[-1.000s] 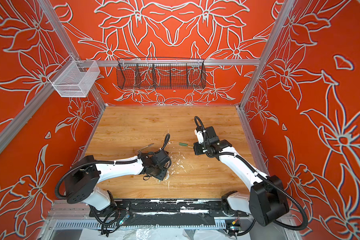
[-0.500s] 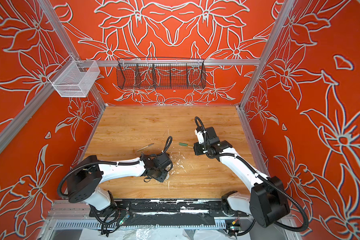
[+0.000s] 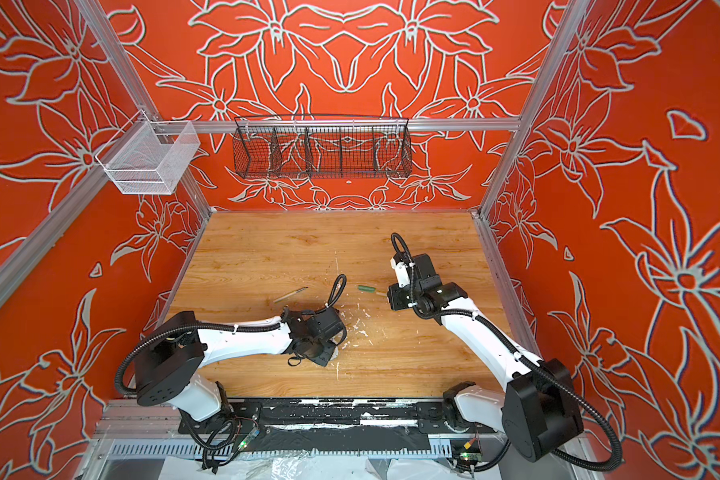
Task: Insert pens into pen caps
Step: Pick up the pen from the bottom-center of the table.
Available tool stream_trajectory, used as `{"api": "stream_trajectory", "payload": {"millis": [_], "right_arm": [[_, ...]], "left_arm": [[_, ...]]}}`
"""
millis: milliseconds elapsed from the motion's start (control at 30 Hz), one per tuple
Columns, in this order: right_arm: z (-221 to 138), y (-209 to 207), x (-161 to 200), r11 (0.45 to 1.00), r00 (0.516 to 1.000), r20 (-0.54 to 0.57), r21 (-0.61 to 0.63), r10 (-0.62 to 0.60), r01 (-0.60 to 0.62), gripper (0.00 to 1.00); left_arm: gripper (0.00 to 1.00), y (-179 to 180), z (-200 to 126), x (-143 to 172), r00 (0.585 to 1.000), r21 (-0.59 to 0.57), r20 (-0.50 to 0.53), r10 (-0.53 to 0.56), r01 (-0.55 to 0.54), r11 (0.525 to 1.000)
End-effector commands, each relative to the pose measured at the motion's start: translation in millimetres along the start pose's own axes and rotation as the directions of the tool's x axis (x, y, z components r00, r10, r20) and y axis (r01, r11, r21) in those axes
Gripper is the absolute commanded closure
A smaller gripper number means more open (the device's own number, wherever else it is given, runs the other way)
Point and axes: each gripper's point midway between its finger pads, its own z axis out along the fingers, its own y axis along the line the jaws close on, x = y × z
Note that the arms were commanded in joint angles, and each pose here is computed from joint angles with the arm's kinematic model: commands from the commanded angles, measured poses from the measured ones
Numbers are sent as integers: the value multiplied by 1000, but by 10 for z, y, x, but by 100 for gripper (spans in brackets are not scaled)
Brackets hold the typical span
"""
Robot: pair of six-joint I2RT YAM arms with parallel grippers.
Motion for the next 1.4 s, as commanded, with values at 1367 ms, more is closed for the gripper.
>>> {"api": "stream_trajectory", "payload": {"millis": [1367], "right_arm": [[-2106, 951, -1259, 837, 702, 620, -543, 351, 61, 100]], "left_arm": [[100, -972, -2045, -1243, 729, 347, 680, 77, -413, 842]]}}
